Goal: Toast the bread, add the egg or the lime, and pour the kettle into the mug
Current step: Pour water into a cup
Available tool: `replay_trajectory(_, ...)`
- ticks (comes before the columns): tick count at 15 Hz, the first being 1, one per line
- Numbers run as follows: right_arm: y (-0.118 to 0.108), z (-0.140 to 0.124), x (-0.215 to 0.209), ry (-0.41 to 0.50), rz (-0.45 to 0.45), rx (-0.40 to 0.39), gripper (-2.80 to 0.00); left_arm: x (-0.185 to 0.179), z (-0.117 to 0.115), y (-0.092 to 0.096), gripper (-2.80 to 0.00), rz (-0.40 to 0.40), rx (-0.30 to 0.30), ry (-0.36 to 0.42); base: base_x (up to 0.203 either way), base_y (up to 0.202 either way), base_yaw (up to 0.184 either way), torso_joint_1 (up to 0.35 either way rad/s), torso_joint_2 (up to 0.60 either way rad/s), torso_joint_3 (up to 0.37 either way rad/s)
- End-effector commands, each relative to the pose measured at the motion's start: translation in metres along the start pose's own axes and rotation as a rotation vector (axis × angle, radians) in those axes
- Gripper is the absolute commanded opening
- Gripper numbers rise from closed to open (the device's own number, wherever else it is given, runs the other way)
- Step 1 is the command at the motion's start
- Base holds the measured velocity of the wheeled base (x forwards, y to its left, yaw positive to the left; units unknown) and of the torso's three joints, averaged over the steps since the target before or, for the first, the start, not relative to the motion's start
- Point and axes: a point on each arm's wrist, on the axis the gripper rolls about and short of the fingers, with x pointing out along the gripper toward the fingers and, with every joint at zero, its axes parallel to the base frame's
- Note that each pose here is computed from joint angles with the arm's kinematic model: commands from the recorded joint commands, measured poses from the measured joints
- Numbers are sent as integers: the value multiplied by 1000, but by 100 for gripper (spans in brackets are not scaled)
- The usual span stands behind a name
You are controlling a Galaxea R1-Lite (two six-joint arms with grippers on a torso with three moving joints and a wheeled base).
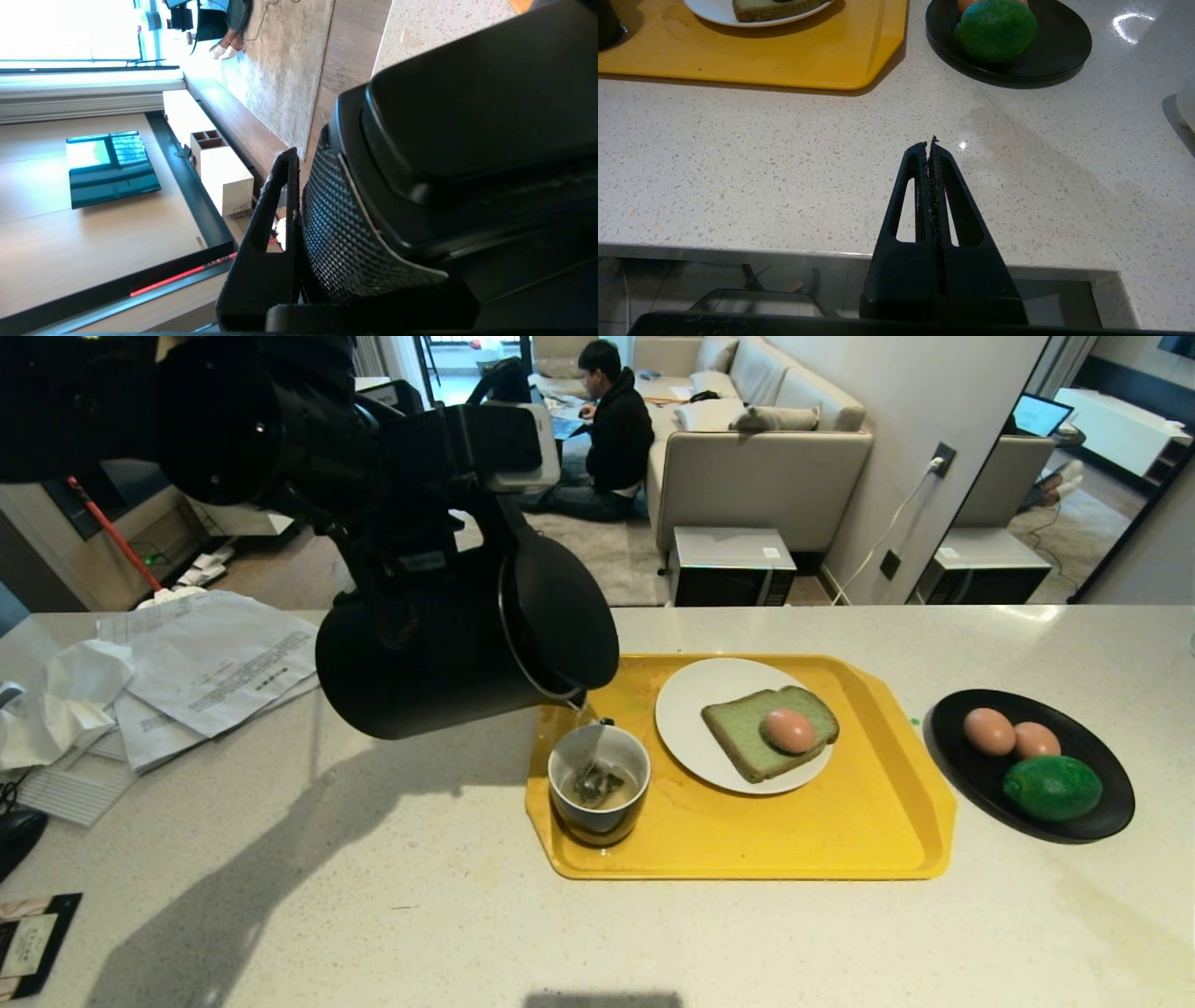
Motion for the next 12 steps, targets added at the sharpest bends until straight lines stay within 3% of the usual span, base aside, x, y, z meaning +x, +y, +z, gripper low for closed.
replay_trajectory(1, 0, 0, 0, 1, 0, -1, -280, 0, 4, -3, -280, -4, 10, 1, 0, 0, 0, 0, 0, 0)
replay_trajectory(12, 0, 0, 0, 1, 0, -1, -280, -3, 15, -9, -280, -5, 29, 18, 0, 0, 0, 0, 0, 0)
